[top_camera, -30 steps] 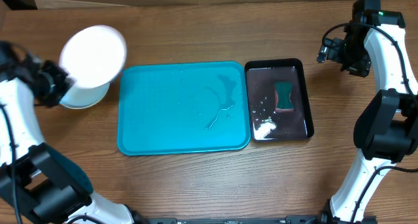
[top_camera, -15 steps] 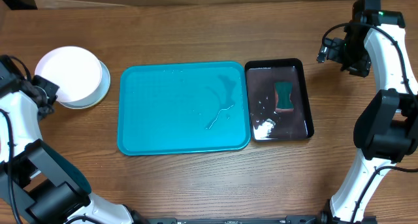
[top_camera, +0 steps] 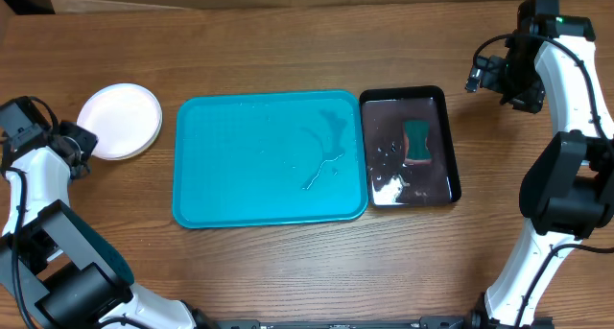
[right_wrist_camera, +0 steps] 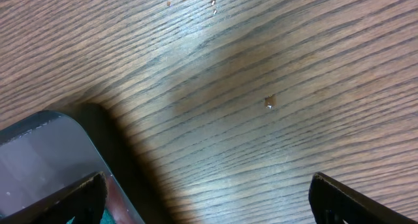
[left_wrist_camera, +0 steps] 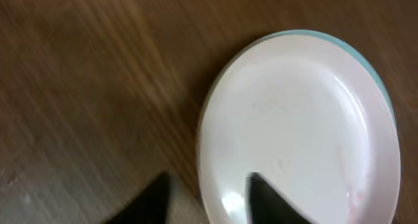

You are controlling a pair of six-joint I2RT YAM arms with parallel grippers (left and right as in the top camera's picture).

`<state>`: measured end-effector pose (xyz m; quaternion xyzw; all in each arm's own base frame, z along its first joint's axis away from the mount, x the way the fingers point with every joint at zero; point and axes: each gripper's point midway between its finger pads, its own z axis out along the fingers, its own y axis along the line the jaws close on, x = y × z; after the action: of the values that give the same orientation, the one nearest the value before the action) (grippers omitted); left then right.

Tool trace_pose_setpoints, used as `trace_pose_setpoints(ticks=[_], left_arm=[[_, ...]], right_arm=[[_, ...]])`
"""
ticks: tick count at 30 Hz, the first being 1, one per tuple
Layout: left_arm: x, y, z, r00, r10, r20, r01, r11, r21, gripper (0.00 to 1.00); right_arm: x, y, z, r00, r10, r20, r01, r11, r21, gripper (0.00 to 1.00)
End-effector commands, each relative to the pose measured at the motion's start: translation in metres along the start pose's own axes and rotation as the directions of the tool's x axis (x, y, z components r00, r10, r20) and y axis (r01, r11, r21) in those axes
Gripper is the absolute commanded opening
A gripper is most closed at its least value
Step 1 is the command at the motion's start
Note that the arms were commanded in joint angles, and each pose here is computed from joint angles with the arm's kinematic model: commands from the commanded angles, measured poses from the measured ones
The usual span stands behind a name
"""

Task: Clean dirty plates on tray and stack at the side
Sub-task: 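Swing the white plate left and stack it on the light-blue plate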

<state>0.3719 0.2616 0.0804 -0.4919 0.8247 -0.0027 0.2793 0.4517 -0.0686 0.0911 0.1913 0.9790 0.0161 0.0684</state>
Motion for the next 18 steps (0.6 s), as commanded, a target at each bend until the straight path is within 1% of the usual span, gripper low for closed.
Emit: trace_pose_setpoints(ticks=[1, 2, 3, 5, 9, 12, 13, 14, 18], left_arm=[[0.013, -0.033, -0.005, 0.990, 0.130, -0.048, -0.119, 0.975, 0.185, 0.73], [0.016, -0.040, -0.007, 0.986, 0.158, -0.056, -0.142, 0.964, 0.225, 0.79], [0.020, -0.046, -0.008, 0.981, 0.182, -0.063, -0.161, 0.953, 0.256, 0.81], [0.027, -0.055, -0.010, 0.970, 0.234, -0.071, -0.203, 0.931, 0.303, 0.82], [0.042, -0.067, -0.011, 0.939, 0.335, -0.076, -0.293, 0.897, 0.330, 0.81], [0.056, -0.084, -0.013, 0.907, 0.416, -0.069, -0.367, 0.859, 0.356, 0.84], [0.060, -0.089, -0.013, 0.902, 0.427, -0.071, -0.375, 0.853, 0.363, 0.87], [0.065, -0.093, -0.014, 0.896, 0.438, -0.075, -0.383, 0.847, 0.369, 1.00], [0.079, -0.109, -0.015, 0.875, 0.477, -0.079, -0.415, 0.825, 0.384, 1.00]], right_arm=[[-0.005, 0.001, -0.013, 0.999, 0.002, 0.038, -0.002, 1.000, -0.002, 1.00], [-0.005, 0.001, -0.013, 0.999, 0.002, 0.038, -0.002, 1.000, -0.002, 1.00], [-0.005, 0.001, -0.013, 0.999, 0.002, 0.038, -0.002, 1.000, -0.002, 1.00], [-0.005, 0.001, -0.013, 0.999, 0.002, 0.038, -0.002, 1.000, -0.002, 1.00], [-0.005, 0.001, -0.013, 0.999, 0.002, 0.038, -0.002, 1.000, -0.002, 1.00], [-0.005, 0.001, -0.013, 0.999, 0.002, 0.038, -0.002, 1.000, -0.002, 1.00], [-0.005, 0.001, -0.013, 0.999, 0.002, 0.038, -0.002, 1.000, -0.002, 1.00], [-0.005, 0.001, -0.013, 0.999, 0.002, 0.038, -0.002, 1.000, -0.002, 1.00], [-0.005, 0.001, -0.013, 0.999, 0.002, 0.038, -0.002, 1.000, -0.002, 1.00]])
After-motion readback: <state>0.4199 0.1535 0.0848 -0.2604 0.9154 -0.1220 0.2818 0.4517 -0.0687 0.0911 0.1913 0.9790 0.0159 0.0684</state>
